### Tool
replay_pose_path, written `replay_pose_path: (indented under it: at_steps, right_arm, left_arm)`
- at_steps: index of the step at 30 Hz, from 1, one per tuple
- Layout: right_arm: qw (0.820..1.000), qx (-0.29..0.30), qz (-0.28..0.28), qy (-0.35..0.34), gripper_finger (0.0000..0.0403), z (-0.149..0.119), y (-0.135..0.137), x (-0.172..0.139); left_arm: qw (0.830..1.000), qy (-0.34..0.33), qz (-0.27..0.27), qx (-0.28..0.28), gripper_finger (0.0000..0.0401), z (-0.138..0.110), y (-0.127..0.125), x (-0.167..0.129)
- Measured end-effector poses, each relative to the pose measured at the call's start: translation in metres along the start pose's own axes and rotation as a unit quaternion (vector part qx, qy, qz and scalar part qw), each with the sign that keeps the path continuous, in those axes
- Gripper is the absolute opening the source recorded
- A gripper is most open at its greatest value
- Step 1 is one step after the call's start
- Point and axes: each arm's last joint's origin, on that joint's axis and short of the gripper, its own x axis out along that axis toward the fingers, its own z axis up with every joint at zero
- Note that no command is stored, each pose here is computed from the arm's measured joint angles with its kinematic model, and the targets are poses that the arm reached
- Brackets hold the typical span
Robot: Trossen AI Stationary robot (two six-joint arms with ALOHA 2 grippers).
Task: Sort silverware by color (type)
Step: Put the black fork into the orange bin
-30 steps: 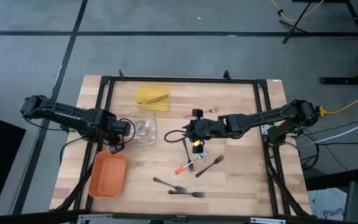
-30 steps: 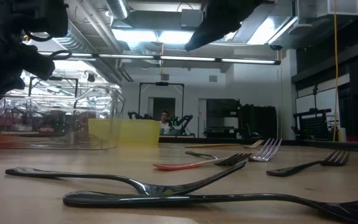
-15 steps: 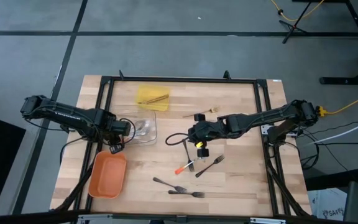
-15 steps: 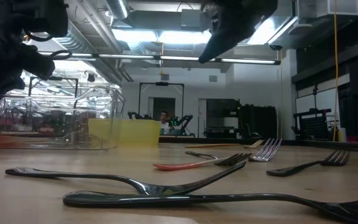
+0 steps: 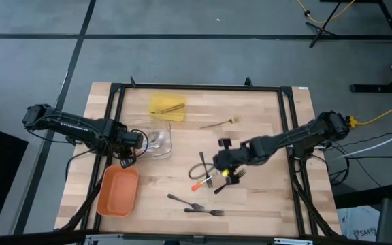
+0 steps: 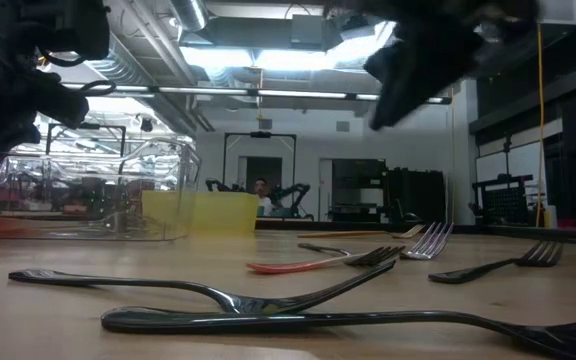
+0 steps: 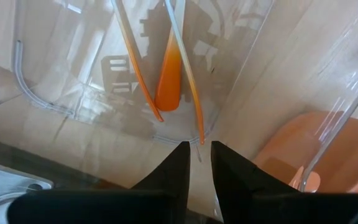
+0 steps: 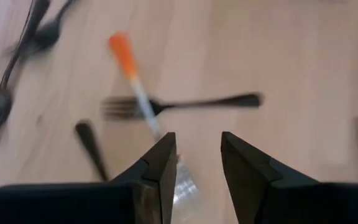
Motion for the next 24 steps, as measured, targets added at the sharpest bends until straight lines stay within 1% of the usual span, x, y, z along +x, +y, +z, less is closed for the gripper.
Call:
replay_pose_path:
  at_steps: [2, 7, 13, 15, 20, 24]
  right_arm:
    - [1.0, -0.001, 0.009, 0.016, 0.0117, -0.009, 0.009, 0.005]
    - [0.998, 0.025, 0.016, 0.048, 0.0117, -0.029, 0.023, 0.014]
    - [0.997, 0.03, 0.018, 0.074, 0.0117, -0.047, 0.029, 0.023]
    - [0.996, 0.03, 0.032, 0.082, 0.0117, -0.052, 0.031, 0.025]
    - [0.992, 0.037, 0.092, 0.073, 0.0117, -0.064, 0.035, 0.036]
    - [0.992, 0.038, 0.105, 0.054, 0.0117, -0.075, 0.036, 0.044]
  left_arm:
    - [1.0, 0.0, 0.0, 0.0, 0.006, 0.0, 0.0, 0.0]
    - [1.0, 0.0, 0.0, 0.0, 0.006, 0.0, 0.0, 0.0]
    - [1.0, 0.0, 0.0, 0.0, 0.006, 0.0, 0.0, 0.0]
    - [1.0, 0.0, 0.0, 0.0, 0.006, 0.0, 0.0, 0.0]
    - [1.0, 0.0, 0.0, 0.0, 0.006, 0.0, 0.0, 0.0]
    - [1.0, 0.0, 0.0, 0.0, 0.006, 0.0, 0.0, 0.0]
